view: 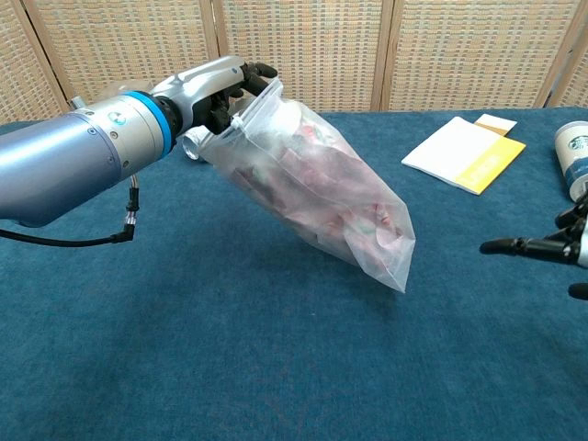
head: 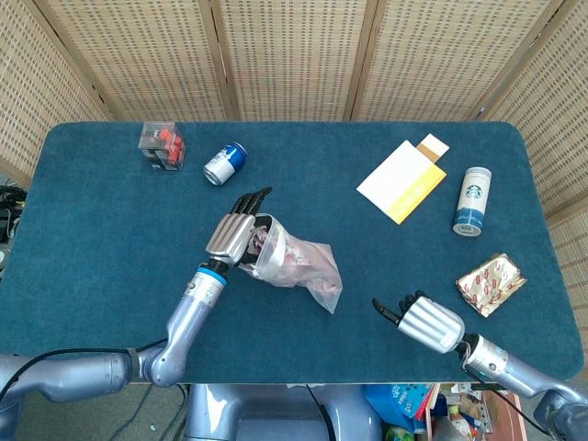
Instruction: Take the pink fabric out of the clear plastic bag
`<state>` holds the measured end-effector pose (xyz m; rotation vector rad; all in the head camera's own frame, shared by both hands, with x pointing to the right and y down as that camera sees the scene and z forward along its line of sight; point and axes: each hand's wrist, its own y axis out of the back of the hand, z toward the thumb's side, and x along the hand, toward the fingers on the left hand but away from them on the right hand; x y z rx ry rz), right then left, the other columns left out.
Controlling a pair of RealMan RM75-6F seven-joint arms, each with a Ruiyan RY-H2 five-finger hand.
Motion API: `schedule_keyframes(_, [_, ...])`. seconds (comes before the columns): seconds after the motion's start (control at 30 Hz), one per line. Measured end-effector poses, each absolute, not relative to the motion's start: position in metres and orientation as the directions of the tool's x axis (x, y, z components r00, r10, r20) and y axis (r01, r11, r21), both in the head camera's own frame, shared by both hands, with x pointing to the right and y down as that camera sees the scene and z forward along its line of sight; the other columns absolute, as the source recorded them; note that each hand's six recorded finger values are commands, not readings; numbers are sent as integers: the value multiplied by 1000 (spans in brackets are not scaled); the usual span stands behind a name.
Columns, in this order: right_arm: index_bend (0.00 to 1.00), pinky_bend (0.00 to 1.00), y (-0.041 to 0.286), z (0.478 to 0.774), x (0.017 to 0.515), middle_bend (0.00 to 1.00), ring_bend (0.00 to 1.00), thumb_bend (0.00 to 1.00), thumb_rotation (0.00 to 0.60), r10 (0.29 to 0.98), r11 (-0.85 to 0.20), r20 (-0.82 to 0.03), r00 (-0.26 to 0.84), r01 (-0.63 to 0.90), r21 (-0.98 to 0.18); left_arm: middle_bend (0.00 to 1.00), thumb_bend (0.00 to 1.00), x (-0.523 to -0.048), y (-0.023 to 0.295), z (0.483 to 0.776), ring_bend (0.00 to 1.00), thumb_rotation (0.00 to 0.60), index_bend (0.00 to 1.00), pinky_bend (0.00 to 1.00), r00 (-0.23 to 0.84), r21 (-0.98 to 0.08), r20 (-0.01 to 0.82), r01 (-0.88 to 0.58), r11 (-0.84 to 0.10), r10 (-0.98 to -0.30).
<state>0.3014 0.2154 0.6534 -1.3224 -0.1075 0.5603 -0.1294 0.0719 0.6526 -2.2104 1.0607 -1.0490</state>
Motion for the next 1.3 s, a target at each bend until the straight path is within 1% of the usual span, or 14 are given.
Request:
schedule_keyframes(0.1, [224, 1000, 215, 656, 283, 842, 871, 0, 600, 373, 191, -210, 904, -296, -936, 0, 416, -127, 71, 650, 0, 600, 753, 0, 412, -670, 431, -450, -591, -803])
schedule_keyframes(0.3, [224, 1000, 212, 660, 248, 842, 871, 0, 600, 269, 276, -175, 947, -250, -928, 0, 416, -122, 70, 648, 0, 600, 754, 0, 411, -656, 436, -464, -596, -800])
schedule_keyframes(0.4, [229, 1000, 209, 664, 232, 842, 871, 0, 600, 231, 305, -180, 956, -247, -920, 0, 424, -120, 71, 649, 0, 600, 758, 0, 412, -648, 447, -463, -605, -794])
schedule_keyframes(0.5, [235, 1000, 206, 668, 218, 842, 871, 0, 600, 212, 315, -187, 959, -248, -916, 0, 435, -118, 72, 649, 0, 600, 762, 0, 411, -631, 459, -473, -615, -787])
schedule_keyframes(0.67, [236, 1000, 205, 673, 203, 842, 871, 0, 600, 218, 309, -207, 954, -269, -912, 0, 441, -117, 69, 648, 0, 600, 763, 0, 402, -619, 470, -485, -618, -786])
schedule_keyframes(0.87, [236, 1000, 196, 680, 199, 842, 871, 0, 600, 262, 308, -246, 933, -322, -895, 0, 442, -117, 67, 648, 0, 600, 763, 0, 383, -614, 495, -481, -626, -780])
schedule_keyframes(1.0, [238, 1000, 191, 682, 196, 842, 870, 0, 600, 286, 304, -245, 926, -330, -894, 0, 441, -115, 68, 647, 0, 600, 763, 0, 387, -612, 499, -476, -632, -775])
schedule_keyframes(1.07, [259, 1000, 189, 683, 195, 842, 871, 4, 600, 294, 303, -244, 924, -332, -893, 0, 441, -114, 69, 646, 0, 600, 763, 0, 389, -611, 499, -475, -633, -774])
schedule_keyframes(1.1, [271, 1000, 188, 684, 194, 842, 871, 11, 600, 299, 303, -243, 923, -333, -893, 0, 441, -114, 70, 646, 0, 600, 763, 0, 389, -611, 499, -475, -633, -774])
schedule_keyframes(1.17, [298, 1000, 187, 684, 193, 842, 871, 54, 600, 305, 301, -243, 921, -335, -893, 0, 442, -114, 70, 646, 0, 600, 763, 0, 389, -613, 499, -474, -632, -775])
schedule_keyframes(1.3, [310, 1000, 187, 686, 194, 842, 871, 137, 600, 307, 299, -247, 919, -339, -892, 0, 442, -115, 69, 647, 0, 600, 764, 0, 386, -611, 499, -477, -631, -776])
